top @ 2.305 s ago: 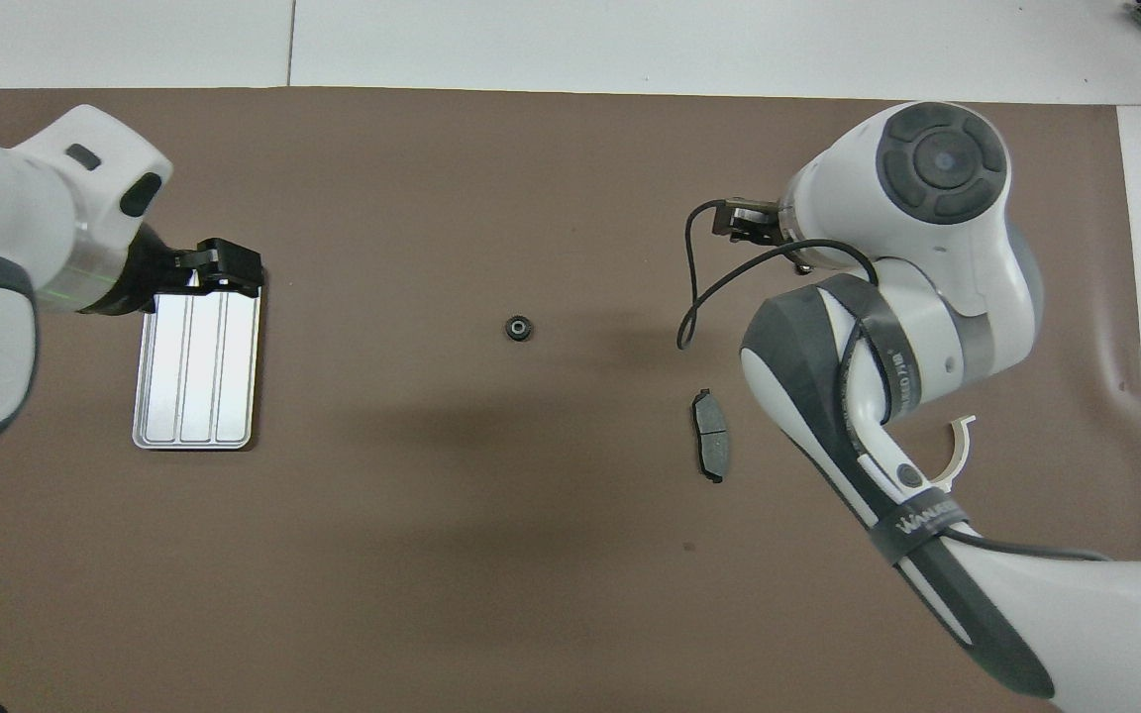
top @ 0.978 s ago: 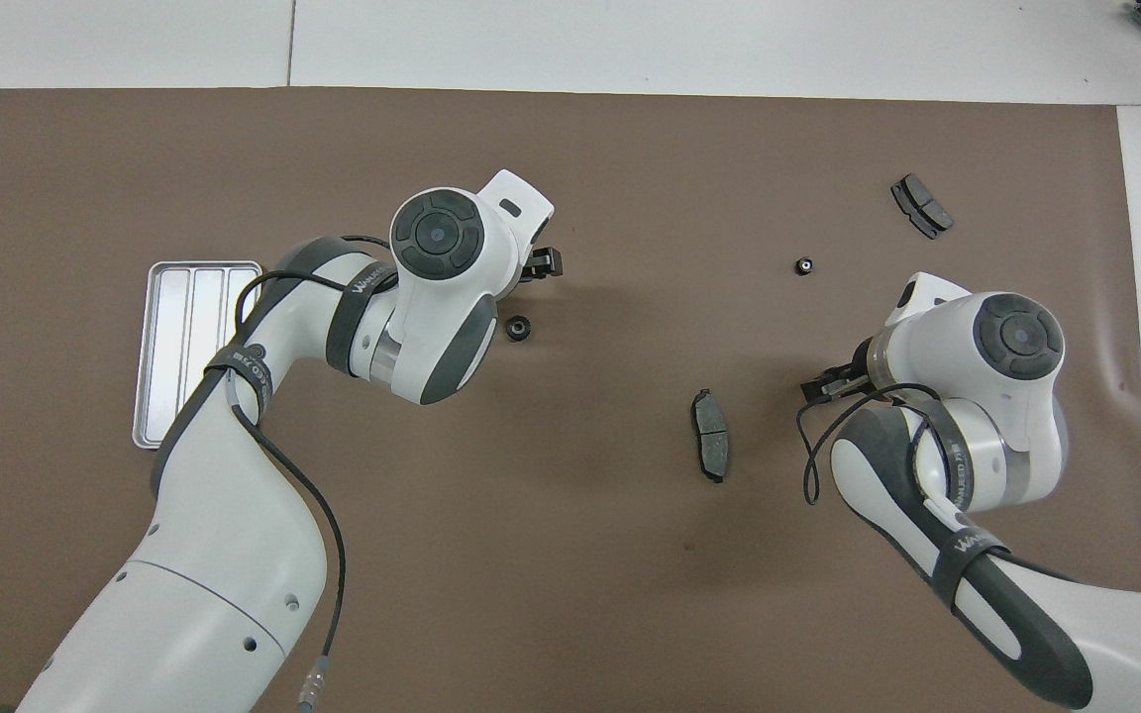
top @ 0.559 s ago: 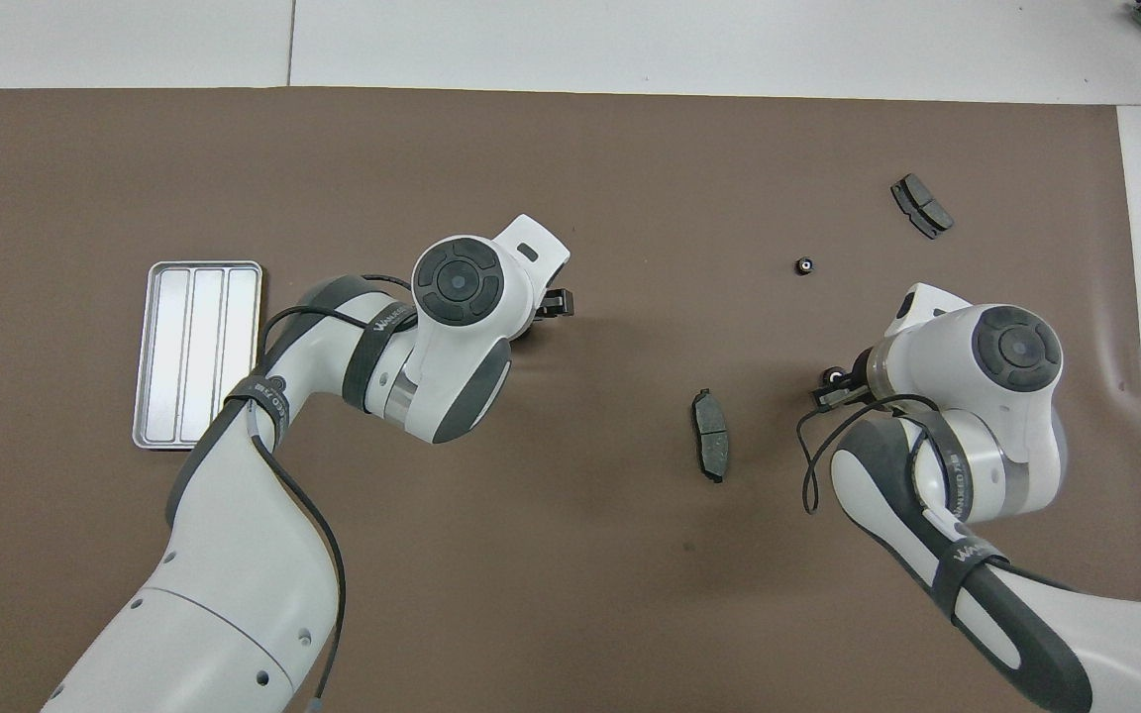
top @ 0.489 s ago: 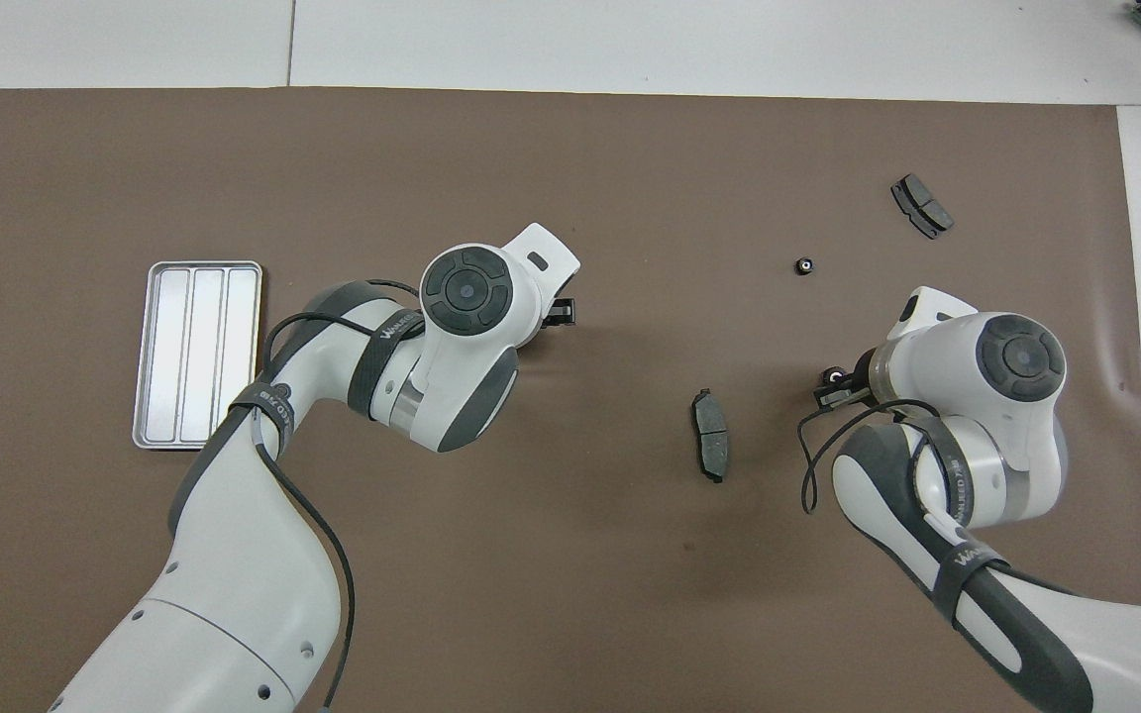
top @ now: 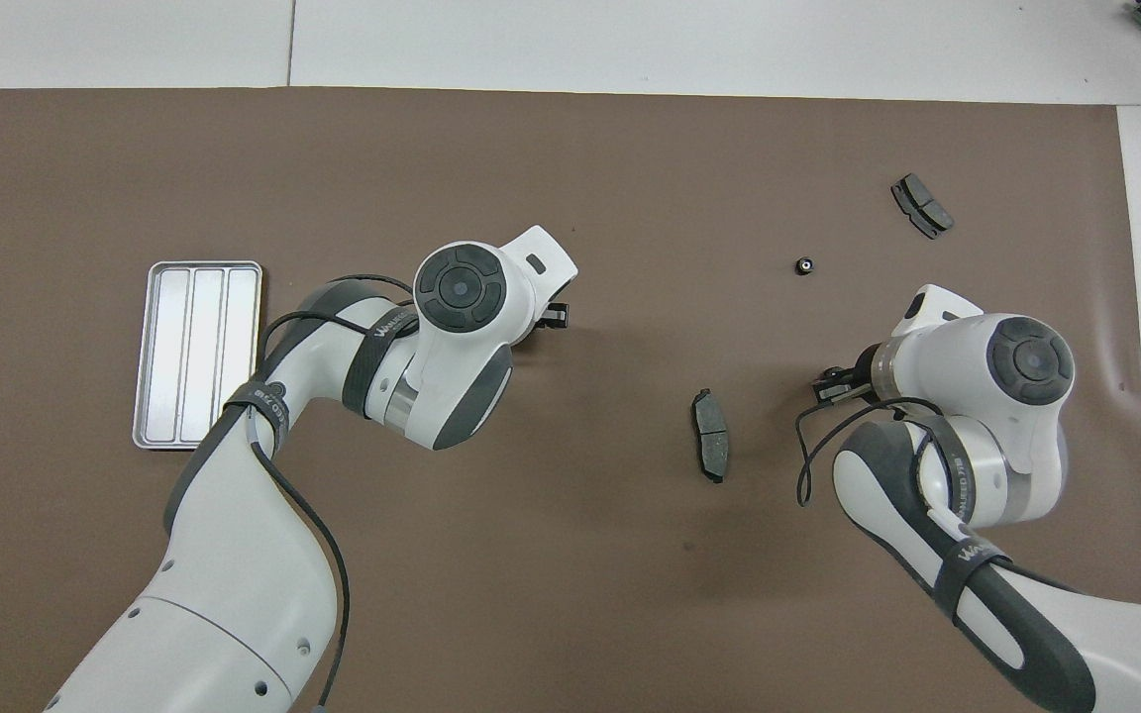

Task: Pick bearing gear from pile to tray
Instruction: 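Close the left gripper on the center gear and lift it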

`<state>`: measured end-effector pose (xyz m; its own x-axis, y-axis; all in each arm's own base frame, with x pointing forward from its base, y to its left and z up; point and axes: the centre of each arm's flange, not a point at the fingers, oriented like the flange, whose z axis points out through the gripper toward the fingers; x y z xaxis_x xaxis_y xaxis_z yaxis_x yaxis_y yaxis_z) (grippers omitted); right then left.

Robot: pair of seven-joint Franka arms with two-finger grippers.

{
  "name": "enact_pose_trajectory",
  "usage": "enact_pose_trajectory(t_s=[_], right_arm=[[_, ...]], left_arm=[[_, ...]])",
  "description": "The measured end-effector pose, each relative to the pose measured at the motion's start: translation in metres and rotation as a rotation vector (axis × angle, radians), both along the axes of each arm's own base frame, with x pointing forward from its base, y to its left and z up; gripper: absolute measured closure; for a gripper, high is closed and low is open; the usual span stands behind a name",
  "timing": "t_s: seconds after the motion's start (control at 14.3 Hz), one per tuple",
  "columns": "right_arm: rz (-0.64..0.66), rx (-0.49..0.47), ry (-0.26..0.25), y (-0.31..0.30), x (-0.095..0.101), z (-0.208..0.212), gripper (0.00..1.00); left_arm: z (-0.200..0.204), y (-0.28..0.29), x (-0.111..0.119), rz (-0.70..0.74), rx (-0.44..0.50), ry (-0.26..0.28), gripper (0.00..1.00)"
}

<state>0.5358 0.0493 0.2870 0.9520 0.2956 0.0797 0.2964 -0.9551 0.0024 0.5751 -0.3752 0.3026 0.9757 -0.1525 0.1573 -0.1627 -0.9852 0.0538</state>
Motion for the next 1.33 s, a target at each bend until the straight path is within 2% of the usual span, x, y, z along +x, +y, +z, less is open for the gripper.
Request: enact_pose_trajectory(t_s=[0.35,0.49,0.63,0.7,0.77,0.98,1.19,1.33], right_arm=[[-0.001,0.002,-0.017,0.0,0.0,0.0,0.5],[-0.001,0.002,-0.016,0.0,0.0,-0.001,0.51],[-0.001,0.002,-0.016,0.0,-0.001,-0.001,0.53],[-0.002,0.002,-0.018,-0.001,0.0,-0.001,0.62],[-0.003,0.002,-0.018,-0.001,0.0,0.0,0.65],[-0.008,0.003,-0.019,0.0,0.0,0.0,0.65],[-0.074,0.01,-0.011,0.004,0.009,0.014,0.65],[-0.163,0.014,-0.002,0.009,0.025,0.052,0.65]], left_arm=[[-0.006,0.002,-0.002,-0.046,0.014,0.006,0.48],[-0.005,0.003,-0.002,-0.051,0.014,0.006,0.66],[-0.005,0.003,-0.003,-0.056,0.016,0.007,0.66],[-0.005,0.003,-0.003,-0.058,0.017,0.008,0.66],[-0.005,0.003,-0.003,-0.059,0.018,0.008,0.66],[-0.004,0.007,-0.001,-0.053,0.024,0.015,0.66],[0.023,0.042,0.028,-0.01,0.048,0.04,0.66],[0.041,0.089,0.058,0.033,0.049,0.034,0.66]])
